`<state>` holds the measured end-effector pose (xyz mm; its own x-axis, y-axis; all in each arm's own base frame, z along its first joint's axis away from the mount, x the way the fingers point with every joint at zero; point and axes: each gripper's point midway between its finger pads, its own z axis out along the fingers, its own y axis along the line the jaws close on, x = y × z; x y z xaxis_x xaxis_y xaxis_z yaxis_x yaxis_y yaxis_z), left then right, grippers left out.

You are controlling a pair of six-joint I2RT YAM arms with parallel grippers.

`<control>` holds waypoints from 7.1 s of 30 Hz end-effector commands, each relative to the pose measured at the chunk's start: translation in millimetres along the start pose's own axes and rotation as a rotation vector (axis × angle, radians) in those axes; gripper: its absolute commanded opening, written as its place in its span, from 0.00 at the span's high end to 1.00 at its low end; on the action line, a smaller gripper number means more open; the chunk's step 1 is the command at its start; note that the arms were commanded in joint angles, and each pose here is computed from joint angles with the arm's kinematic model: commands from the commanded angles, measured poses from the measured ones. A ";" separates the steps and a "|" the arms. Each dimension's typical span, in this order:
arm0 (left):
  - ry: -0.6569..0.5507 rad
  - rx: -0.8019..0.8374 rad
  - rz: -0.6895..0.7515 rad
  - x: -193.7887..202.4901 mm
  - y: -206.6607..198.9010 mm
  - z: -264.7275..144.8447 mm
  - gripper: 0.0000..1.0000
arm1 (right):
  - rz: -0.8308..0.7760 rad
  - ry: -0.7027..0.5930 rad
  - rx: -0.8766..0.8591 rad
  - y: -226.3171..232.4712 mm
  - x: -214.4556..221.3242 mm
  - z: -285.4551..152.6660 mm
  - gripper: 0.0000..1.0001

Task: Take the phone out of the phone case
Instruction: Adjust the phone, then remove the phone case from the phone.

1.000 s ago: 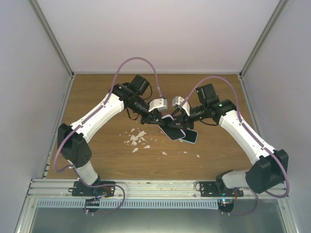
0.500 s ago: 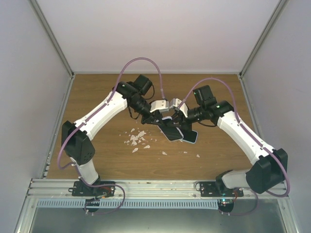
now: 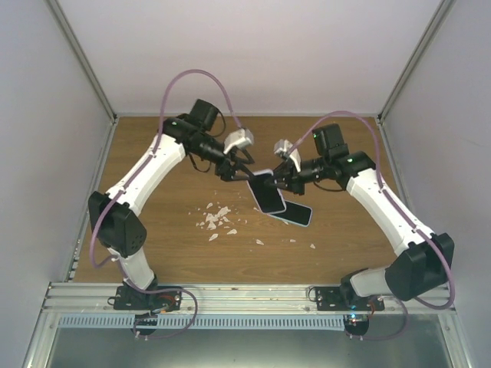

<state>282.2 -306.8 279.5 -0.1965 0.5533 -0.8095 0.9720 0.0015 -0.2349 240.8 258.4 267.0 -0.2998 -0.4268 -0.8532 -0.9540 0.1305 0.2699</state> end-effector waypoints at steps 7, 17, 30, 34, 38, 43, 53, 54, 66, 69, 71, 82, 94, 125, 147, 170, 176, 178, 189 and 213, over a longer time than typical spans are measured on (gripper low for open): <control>-0.412 -0.069 -0.124 -44.9 31.7 -93.5 0.23 | 0.066 -0.386 -0.026 -21.3 -111.2 -77.2 1.00; -0.469 -0.117 -0.157 -37.3 20.7 -90.0 0.22 | 0.150 -0.539 0.027 -53.6 -125.7 -112.3 1.00; -0.408 -0.062 -0.242 -19.6 0.3 -28.9 0.24 | 0.301 -0.619 -0.002 -53.8 -111.9 -110.4 0.99; -0.386 -0.107 -0.287 -22.6 13.4 -16.3 0.28 | 0.322 -0.626 -0.028 -52.4 -108.5 -108.7 0.99; -0.370 -0.104 -0.289 -29.3 16.7 -7.4 0.30 | 0.320 -0.628 -0.038 -50.0 -107.4 -108.4 1.00; -0.367 -0.099 -0.308 -27.7 21.1 -4.3 0.31 | 0.311 -0.624 -0.043 -46.7 -106.9 -108.5 1.00; -0.365 -0.122 -0.336 -14.8 27.7 -4.5 0.35 | 0.311 -0.619 -0.056 -44.1 -106.5 -108.4 1.00; -0.364 -0.127 -0.339 -13.8 29.5 -4.6 0.36 | 0.313 -0.618 -0.059 -43.6 -106.5 -108.2 1.00; -0.371 -0.172 -0.380 -2.4 44.8 -12.0 0.41 | 0.301 -0.620 -0.092 -33.4 -109.0 -110.6 1.00; -0.368 -0.178 -0.386 -0.9 46.8 -11.5 0.42 | 0.293 -0.628 -0.109 -28.3 -110.1 -112.2 1.00; -0.366 -0.179 -0.390 0.2 47.8 -10.9 0.42 | 0.285 -0.630 -0.122 -23.8 -110.4 -113.2 0.99; -0.370 -0.189 -0.432 8.7 56.8 -11.3 0.44 | 0.264 -0.647 -0.155 -11.1 -114.4 -118.0 1.00; -0.401 -0.164 -0.474 11.0 61.6 -17.1 0.45 | 0.245 -0.677 -0.200 5.6 -118.9 -125.1 1.00; -0.516 0.074 -0.227 -34.7 -30.7 -42.2 0.32 | 0.316 -0.707 -0.179 -12.0 -117.9 -123.0 0.99; -0.482 0.065 -0.212 -44.7 -29.3 -19.1 0.32 | 0.280 -0.697 -0.188 -3.0 -119.0 -123.5 1.00; -0.467 -0.141 -0.447 -4.9 40.2 -10.9 0.39 | 0.261 -0.699 -0.262 22.2 -127.1 -125.4 0.99; -0.462 -0.205 -0.468 -1.5 51.5 -14.0 0.39 | 0.272 -0.703 -0.275 23.4 -127.9 -124.2 1.00; -0.468 -0.190 -0.456 -4.5 48.3 -15.3 0.39 | 0.273 -0.702 -0.269 19.9 -127.0 -122.6 0.99; -0.498 0.203 -0.242 -31.1 -54.2 -46.2 0.25 | 0.308 -0.740 -0.137 -18.1 -126.6 -136.2 0.99; -0.468 0.292 -0.490 -60.1 -65.8 -33.2 0.04 | 0.349 -0.708 -0.071 -40.4 -119.4 -128.0 0.99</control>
<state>221.8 -307.8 349.6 -0.7043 0.1800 -0.6867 0.6747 -0.1308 -0.7264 318.6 193.0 390.5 -0.6120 0.2706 -0.7431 -0.7576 0.0689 0.6491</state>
